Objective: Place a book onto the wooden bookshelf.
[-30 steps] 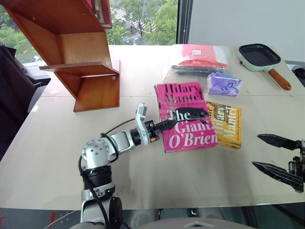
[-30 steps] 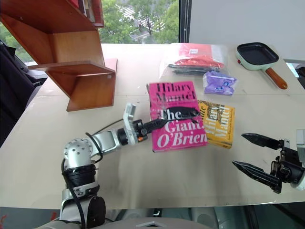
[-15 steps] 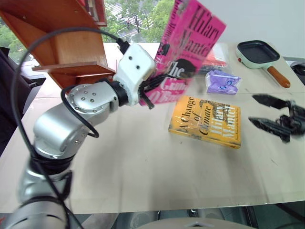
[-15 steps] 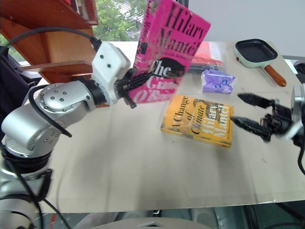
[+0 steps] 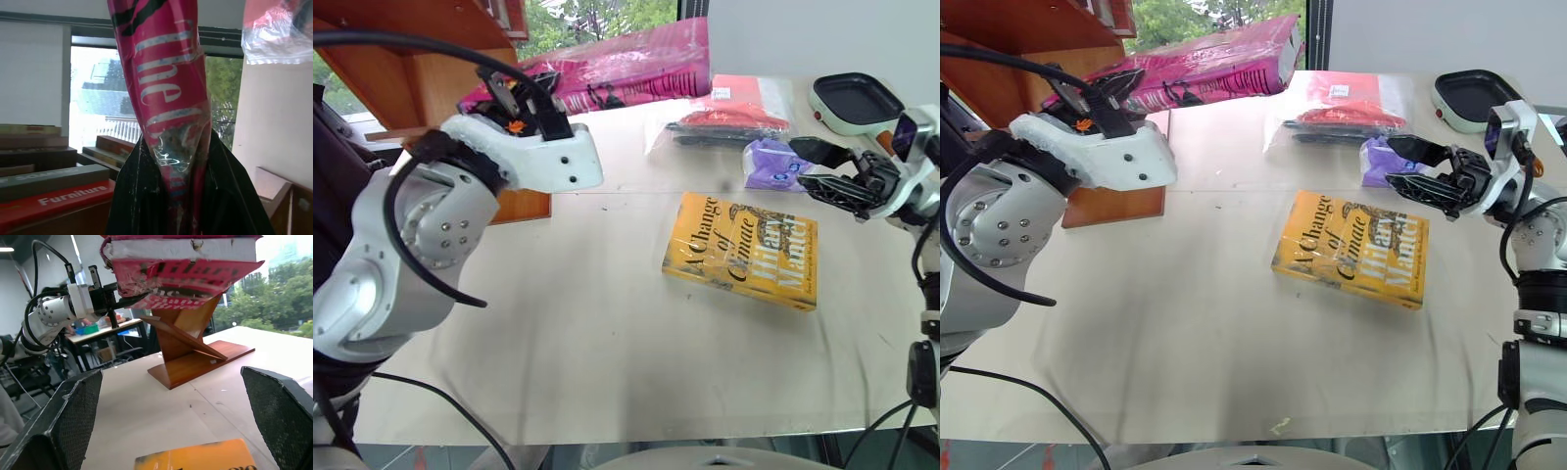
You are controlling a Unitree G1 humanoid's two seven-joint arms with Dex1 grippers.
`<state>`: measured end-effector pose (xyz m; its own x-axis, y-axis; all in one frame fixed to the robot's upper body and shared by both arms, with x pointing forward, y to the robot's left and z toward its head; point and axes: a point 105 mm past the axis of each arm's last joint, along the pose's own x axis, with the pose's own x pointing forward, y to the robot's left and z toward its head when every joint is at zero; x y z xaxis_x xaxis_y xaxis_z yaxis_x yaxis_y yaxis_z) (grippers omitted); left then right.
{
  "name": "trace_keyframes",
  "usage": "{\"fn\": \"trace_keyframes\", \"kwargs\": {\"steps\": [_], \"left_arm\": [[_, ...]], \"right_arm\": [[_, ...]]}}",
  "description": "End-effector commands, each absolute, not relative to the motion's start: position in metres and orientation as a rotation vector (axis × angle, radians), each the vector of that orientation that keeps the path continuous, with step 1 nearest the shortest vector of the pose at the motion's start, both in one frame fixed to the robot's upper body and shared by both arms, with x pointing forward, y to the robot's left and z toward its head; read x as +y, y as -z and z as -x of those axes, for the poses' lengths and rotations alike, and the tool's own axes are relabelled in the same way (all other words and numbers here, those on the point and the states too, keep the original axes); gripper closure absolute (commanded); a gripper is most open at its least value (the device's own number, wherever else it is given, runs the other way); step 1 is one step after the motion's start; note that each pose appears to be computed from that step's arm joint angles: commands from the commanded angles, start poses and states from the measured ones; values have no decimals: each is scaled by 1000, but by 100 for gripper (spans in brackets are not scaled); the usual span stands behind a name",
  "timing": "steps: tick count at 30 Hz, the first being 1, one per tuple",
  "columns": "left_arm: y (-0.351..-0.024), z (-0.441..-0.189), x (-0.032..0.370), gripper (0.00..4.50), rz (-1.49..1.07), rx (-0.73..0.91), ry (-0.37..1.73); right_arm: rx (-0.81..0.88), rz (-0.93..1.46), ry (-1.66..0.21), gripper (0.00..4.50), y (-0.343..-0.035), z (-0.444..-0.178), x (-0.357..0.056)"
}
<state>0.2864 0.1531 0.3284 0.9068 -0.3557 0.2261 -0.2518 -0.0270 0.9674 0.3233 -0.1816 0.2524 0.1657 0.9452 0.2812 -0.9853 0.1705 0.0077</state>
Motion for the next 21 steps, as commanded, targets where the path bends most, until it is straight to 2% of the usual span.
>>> {"fn": "trace_keyframes", "kwargs": {"steps": [1, 6, 9, 16, 21], "left_arm": [[-352, -272, 164, 426, -1687, -495, 9], [-364, -263, 206, 426, -1832, -319, -24], [-365, -262, 221, 426, -1879, -274, -25], [-359, -271, 245, 426, -1889, -195, 15], [-351, -284, 269, 426, -1844, -89, 58]], "right_arm": [[-298, -175, -1421, 0, -267, -323, -179], [-364, -218, -1440, 0, -275, -326, -171], [-369, -224, -1449, 0, -274, -327, -167], [-401, -217, -1410, 0, -276, -330, -162], [-417, -157, -1292, 0, -277, -337, -160]]}}
